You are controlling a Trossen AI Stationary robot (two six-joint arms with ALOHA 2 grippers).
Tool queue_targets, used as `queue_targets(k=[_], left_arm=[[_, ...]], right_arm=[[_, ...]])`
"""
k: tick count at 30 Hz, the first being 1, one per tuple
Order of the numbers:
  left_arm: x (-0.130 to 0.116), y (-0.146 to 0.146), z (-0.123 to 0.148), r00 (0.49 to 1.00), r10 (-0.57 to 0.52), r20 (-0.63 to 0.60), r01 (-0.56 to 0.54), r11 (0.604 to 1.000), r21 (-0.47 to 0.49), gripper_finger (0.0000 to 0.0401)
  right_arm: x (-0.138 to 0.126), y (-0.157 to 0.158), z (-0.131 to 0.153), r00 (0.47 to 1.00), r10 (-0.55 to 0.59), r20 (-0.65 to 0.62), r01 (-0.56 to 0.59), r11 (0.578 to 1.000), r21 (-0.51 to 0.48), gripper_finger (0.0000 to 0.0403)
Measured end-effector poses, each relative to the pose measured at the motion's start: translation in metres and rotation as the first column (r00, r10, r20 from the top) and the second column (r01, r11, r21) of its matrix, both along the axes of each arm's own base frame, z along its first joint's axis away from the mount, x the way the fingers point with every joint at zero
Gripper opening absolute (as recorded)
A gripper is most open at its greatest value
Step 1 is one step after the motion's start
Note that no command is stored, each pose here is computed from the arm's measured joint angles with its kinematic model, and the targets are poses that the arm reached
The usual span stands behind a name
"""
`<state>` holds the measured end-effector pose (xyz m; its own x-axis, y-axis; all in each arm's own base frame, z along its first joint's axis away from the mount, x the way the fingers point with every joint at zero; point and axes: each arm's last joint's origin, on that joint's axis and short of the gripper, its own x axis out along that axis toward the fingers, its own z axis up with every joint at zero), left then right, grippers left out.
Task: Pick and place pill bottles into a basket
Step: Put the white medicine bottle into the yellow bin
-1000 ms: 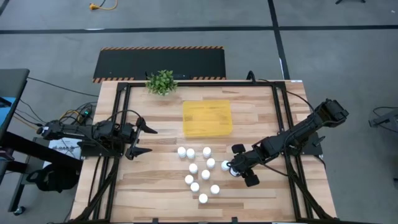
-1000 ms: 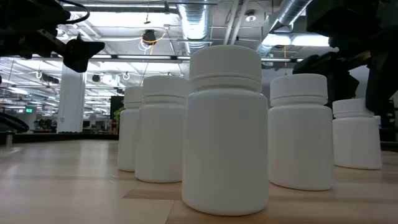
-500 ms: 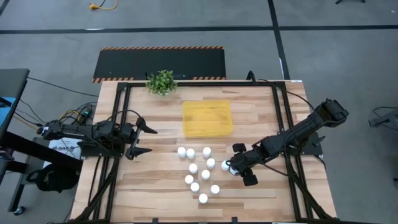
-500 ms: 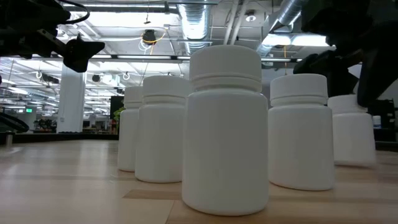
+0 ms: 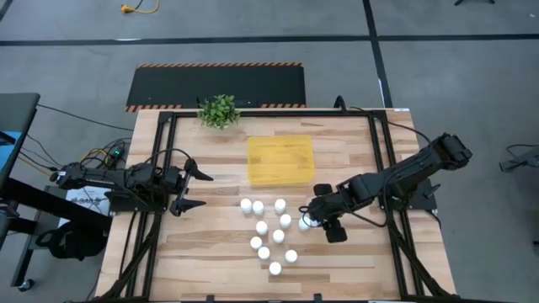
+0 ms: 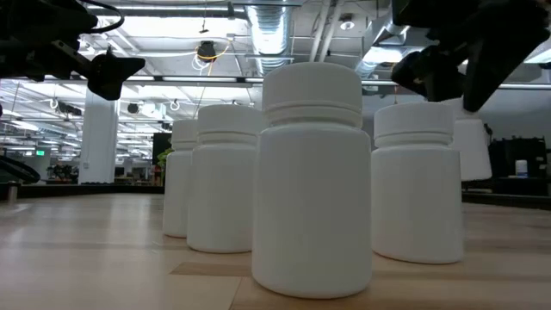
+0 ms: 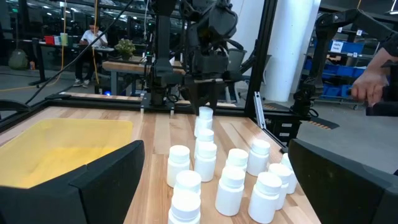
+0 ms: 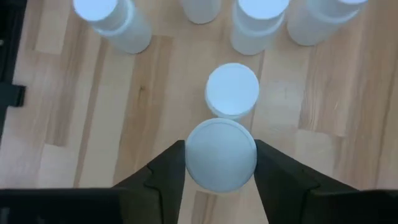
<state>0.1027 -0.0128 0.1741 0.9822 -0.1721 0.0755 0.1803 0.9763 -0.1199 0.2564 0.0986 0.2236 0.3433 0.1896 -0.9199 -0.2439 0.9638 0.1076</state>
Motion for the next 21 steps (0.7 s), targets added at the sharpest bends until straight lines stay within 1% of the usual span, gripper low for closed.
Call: queue_targets(k=[3,5,9,13,18,21], left_arm=[[0.0,0.0,0.0,1.0,0.0,0.0,0.0,1.0,0.0,0.0386],[0.0,0.0,0.0,1.0,0.0,0.0,0.0,1.0,0.0,0.0386],[0.0,0.0,0.0,1.0,0.0,0.0,0.0,1.0,0.0,0.0386],[0.0,0.0,0.0,1.0,0.0,-0.001,0.0,1.0,0.0,0.0386],[0.0,0.0,0.0,1.0,0.0,-0.001,0.0,1.0,0.0,0.0386],[0.0,0.0,-0.001,1.0,0.0,-0.009,0.0,1.0,0.001,0.0386]], right_arm=[[-0.001,-0.003,0.005,0.999,0.018,-0.03,-0.019,1.0,-0.022,0.0175],[0.0,-0.007,0.009,0.999,0.027,-0.04,-0.028,0.999,-0.034,0.0176],[0.005,-0.019,0.019,0.999,0.02,-0.04,-0.022,0.998,-0.052,0.0161],[0.012,-0.036,0.031,1.0,0.0,-0.012,-0.001,0.998,-0.067,0.0154],[0.023,-0.06,0.048,0.997,-0.054,0.057,0.061,0.991,-0.121,0.0175],[0.028,-0.077,0.059,0.993,-0.068,0.1,0.081,0.987,-0.141,0.0179]])
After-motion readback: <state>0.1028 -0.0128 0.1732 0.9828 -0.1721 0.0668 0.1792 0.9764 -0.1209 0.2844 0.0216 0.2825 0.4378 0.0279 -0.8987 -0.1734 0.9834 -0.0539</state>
